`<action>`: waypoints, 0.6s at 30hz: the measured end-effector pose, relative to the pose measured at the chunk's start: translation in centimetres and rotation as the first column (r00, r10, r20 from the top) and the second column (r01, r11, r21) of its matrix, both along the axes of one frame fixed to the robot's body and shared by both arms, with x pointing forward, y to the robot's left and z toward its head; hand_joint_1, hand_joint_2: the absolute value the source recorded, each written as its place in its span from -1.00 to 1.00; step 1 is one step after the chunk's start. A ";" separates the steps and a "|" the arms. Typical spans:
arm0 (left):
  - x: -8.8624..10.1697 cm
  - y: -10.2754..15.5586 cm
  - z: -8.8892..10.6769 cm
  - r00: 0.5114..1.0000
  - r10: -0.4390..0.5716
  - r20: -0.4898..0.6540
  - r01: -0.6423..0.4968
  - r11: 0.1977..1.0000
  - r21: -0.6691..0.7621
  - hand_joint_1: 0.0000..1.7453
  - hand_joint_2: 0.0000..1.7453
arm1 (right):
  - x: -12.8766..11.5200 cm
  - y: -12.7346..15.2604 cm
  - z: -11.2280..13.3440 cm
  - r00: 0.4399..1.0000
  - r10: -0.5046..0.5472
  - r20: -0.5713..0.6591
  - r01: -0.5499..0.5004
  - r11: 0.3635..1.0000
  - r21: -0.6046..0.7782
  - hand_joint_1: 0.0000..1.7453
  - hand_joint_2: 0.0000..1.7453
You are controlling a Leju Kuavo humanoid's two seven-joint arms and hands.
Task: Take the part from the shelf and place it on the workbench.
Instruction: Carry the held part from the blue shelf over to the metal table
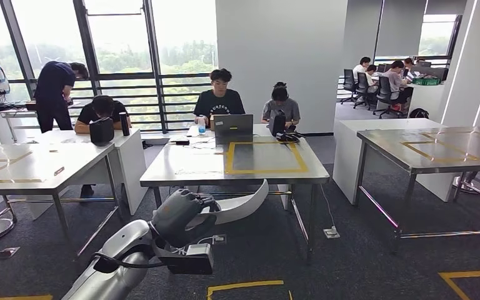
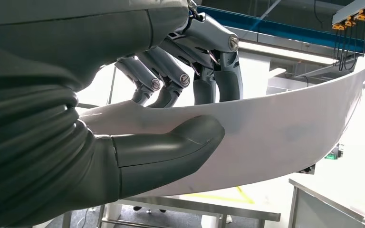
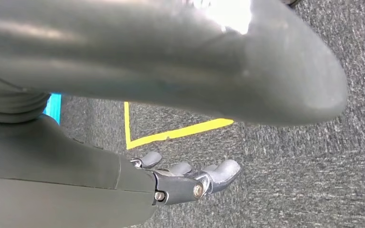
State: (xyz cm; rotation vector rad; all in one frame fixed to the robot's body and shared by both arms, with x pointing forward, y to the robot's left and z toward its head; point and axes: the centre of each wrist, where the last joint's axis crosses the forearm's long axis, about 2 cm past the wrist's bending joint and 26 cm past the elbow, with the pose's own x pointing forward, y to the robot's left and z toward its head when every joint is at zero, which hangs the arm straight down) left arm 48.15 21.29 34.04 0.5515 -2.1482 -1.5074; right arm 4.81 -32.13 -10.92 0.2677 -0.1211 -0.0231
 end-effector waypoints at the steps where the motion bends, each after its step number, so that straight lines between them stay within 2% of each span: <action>1: 0.0 0.0 0.0 1.000 0.000 0.000 0.000 1.000 0.000 1.00 1.00 | 0.0 0.0 0.0 1.000 0.000 0.000 0.000 1.000 0.000 -1.00 -1.00; 18: 0.1 0.3 -0.1 1.000 -0.006 -0.020 0.007 1.000 0.016 1.00 1.00 | 0.0 -0.1 0.0 0.999 -0.019 0.031 0.021 0.999 -0.044 -1.00 -1.00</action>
